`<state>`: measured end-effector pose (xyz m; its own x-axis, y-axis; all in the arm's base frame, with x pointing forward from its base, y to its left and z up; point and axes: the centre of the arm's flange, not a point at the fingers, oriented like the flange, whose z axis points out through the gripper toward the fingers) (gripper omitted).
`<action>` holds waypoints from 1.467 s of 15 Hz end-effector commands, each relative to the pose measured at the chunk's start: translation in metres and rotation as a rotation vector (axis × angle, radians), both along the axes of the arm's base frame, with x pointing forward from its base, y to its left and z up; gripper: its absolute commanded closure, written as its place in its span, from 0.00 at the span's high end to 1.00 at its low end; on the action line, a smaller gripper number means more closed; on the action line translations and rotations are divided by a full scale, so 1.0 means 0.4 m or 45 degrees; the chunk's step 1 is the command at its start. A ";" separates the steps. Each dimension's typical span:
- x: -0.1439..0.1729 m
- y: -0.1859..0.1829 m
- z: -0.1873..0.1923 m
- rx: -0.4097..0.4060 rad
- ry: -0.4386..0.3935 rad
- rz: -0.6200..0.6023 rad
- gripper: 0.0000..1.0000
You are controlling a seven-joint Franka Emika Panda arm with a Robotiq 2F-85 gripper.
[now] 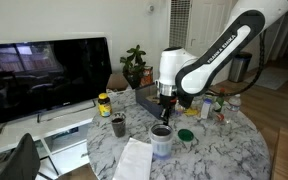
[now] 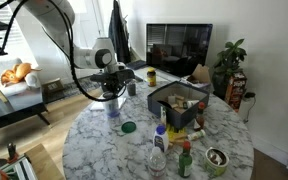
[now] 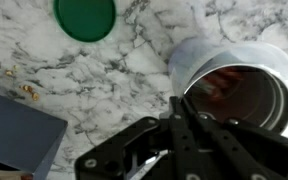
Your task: Pour the contents of the silver cup into the grey box and then put the silver cup back in the plastic cup
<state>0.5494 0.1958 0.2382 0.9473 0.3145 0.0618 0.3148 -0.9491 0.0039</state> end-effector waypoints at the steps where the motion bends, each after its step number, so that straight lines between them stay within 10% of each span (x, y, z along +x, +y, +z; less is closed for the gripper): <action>1: -0.006 -0.003 -0.004 -0.017 0.030 0.007 0.00; 2: -0.006 -0.004 -0.002 -0.018 0.029 0.005 0.01; 3: -0.007 -0.003 0.002 -0.019 0.022 0.001 0.30; 5: -0.009 -0.002 0.007 -0.027 0.019 0.005 0.37; 6: -0.009 0.000 0.011 -0.025 0.014 0.006 0.12; 14: -0.010 0.007 0.009 -0.024 0.027 0.016 0.00; 15: -0.011 0.009 0.012 -0.022 0.022 0.013 0.26; 22: -0.085 0.103 0.048 0.012 0.116 0.350 0.70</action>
